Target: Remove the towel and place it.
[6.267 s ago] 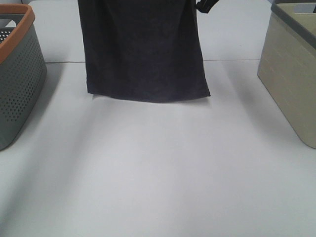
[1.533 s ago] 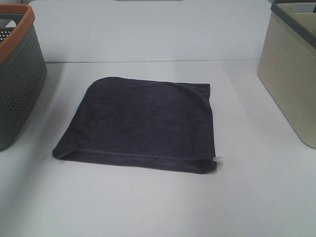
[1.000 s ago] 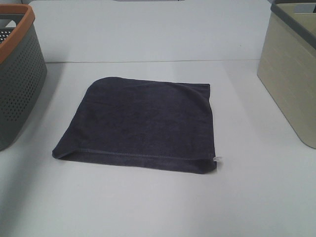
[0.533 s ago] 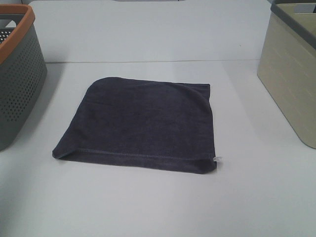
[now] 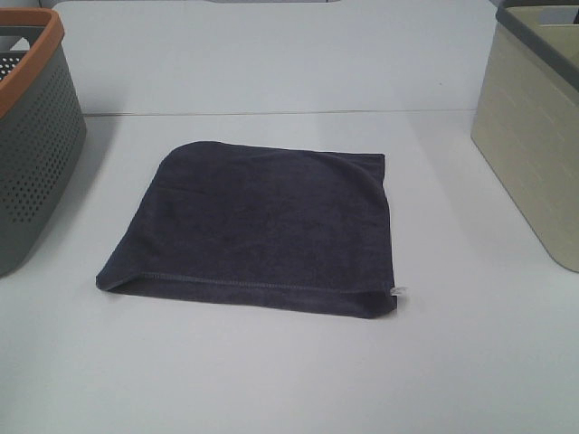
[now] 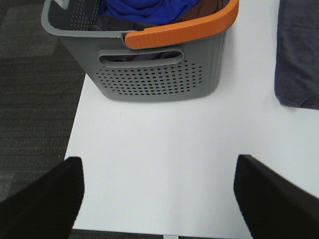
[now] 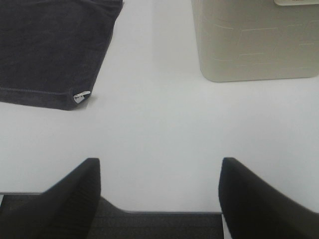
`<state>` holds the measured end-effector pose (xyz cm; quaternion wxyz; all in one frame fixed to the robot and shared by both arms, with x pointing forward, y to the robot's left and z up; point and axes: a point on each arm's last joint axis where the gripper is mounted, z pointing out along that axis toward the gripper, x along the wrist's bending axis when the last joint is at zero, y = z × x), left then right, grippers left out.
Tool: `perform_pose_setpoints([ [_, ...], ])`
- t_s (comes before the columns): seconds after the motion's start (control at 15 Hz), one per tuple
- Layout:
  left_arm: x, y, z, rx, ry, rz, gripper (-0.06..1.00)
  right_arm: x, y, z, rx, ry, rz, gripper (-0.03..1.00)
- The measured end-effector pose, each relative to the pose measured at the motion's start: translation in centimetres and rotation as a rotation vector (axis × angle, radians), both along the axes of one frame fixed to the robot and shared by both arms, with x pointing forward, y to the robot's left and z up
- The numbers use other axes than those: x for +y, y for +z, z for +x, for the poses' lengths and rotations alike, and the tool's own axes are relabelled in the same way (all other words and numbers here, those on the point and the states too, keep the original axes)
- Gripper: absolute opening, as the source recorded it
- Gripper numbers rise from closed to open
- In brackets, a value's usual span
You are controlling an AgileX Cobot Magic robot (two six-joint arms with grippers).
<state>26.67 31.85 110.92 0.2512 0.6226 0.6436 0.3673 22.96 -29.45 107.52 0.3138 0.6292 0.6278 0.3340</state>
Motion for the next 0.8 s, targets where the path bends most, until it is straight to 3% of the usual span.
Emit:
perform_pose_setpoints([
  [0.2, 0.0, -2.2, -2.7, -0.115, -0.015, -0.017, 0.77, 0.0, -1.2, -1.3, -0.067, 0.0, -0.001, 0.68],
  [0.4, -0.4, -4.1, -4.2, -0.209, -0.056, -0.069, 0.77, 0.0, -2.1, -0.9, -0.048, -0.001, -0.001, 0.68],
  [0.53, -1.3, -5.6, -3.4, -0.19, -0.147, -0.1, 0.77, 0.0, -1.8, -0.4, -0.112, -0.003, 0.0, 0.68],
  [0.8, -1.5, -5.7, -3.3, -0.196, -0.174, -0.097, 0.77, 0.0, -2.3, 0.3, -0.139, -0.006, 0.002, 0.68],
])
